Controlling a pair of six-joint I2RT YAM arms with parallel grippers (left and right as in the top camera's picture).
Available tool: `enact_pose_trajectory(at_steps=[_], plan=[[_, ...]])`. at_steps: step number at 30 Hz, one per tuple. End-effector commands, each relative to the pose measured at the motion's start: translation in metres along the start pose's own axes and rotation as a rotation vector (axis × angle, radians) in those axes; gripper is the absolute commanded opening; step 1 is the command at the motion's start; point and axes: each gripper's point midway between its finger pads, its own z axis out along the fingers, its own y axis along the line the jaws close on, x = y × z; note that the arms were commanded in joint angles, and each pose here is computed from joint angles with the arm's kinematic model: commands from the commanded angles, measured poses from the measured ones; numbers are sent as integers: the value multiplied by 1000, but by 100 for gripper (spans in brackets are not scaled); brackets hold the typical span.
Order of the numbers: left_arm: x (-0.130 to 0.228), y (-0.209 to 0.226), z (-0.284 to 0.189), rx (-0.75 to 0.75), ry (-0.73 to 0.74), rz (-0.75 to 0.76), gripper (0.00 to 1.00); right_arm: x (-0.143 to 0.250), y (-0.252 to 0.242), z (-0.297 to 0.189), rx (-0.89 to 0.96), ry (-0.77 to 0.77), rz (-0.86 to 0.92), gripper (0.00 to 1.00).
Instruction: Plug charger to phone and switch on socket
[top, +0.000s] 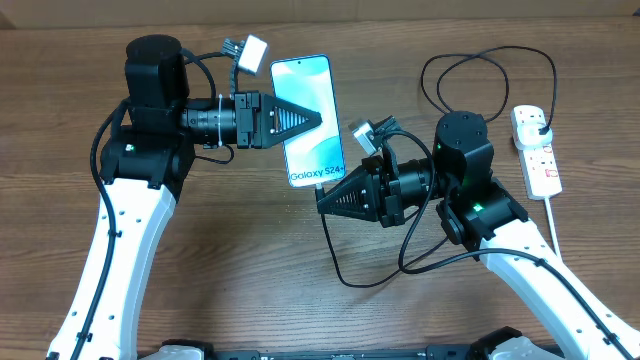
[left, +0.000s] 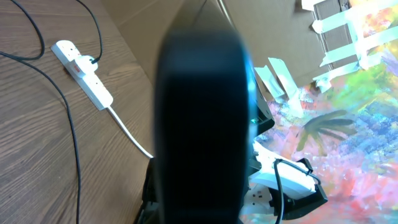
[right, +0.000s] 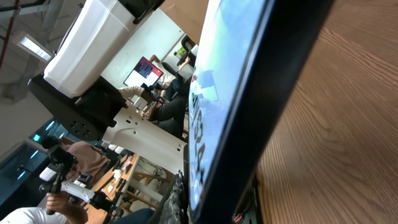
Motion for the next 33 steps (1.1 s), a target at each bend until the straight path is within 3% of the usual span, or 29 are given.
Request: enact_pose_trajectory(at_steps=[1,19,33], plan=[[2,-13,1,23,15,39,4,-6,5,-2,11,-18,-28,4],[9,-18,1,58,50,-59,4,-7,4,-2,18,-23,-28,4],[10,-18,1,62,52,-13,4,-11,0,-2,43,-46,10,4]])
